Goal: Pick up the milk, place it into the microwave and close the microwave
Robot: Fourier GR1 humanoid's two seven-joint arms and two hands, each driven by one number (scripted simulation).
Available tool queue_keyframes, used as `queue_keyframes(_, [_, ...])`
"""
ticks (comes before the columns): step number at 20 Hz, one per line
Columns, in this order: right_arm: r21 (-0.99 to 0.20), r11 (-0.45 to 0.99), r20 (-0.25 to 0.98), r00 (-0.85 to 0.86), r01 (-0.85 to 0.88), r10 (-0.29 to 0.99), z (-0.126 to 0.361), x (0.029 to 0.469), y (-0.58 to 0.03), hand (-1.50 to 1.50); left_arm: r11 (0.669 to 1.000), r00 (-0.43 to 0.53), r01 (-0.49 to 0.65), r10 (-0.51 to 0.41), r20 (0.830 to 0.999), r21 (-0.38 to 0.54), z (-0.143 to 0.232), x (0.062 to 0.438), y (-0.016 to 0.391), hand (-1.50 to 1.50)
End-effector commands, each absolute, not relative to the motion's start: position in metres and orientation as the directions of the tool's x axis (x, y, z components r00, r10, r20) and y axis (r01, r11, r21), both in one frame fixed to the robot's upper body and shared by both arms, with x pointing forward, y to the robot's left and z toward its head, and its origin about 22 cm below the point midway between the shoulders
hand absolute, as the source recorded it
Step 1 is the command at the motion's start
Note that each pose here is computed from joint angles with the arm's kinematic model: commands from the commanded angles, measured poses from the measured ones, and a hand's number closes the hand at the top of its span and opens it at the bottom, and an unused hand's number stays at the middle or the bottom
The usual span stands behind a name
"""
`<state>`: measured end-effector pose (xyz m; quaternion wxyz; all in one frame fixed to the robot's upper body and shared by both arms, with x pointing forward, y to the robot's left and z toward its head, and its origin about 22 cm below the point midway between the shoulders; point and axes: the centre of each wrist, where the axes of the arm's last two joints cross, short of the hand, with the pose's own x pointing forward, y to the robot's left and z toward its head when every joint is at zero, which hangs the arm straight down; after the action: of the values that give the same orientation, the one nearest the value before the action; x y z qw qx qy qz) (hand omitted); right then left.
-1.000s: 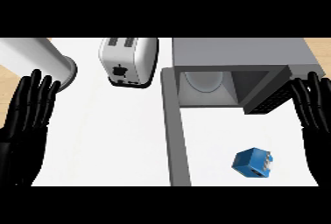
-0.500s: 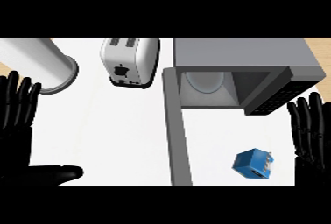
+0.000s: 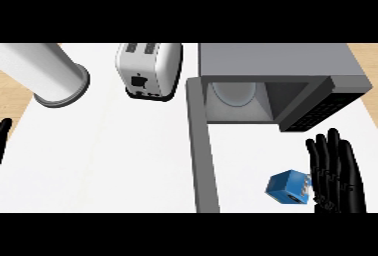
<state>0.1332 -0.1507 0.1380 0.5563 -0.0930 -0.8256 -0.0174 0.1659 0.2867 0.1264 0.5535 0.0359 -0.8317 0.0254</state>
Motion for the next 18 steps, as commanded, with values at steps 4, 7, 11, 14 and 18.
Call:
queue_keyframes(4, [-0.179,0.938,0.913,-0.305,0.296,0.271,0.132,0.111,-0.156,-1.50,0.996,-0.376,-0.086,-0.029,0.926,-0.004,0.114,0.129,0.312,-1.50])
queue_keyframes(7, [-0.157,0.939,0.918,-0.306,0.306,0.253,0.122,0.122,-0.147,-1.50,0.997,-0.379,-0.080,-0.014,0.925,-0.018,0.123,0.128,0.306,-1.50])
queue_keyframes(11, [-0.182,0.938,0.933,-0.249,0.294,0.259,0.104,0.116,-0.168,-1.50,0.997,-0.375,-0.075,-0.026,0.927,-0.003,0.134,0.107,0.308,-1.50])
queue_keyframes(14, [-0.168,0.930,0.930,-0.261,0.328,0.260,0.092,0.125,-0.173,-1.50,0.996,-0.406,-0.085,-0.013,0.914,-0.023,0.142,0.114,0.314,-1.50])
queue_keyframes(18, [-0.141,0.922,0.950,-0.212,0.361,0.229,0.082,0.130,-0.178,-1.50,0.997,-0.387,-0.082,-0.020,0.922,-0.013,0.138,0.094,0.317,-1.50])
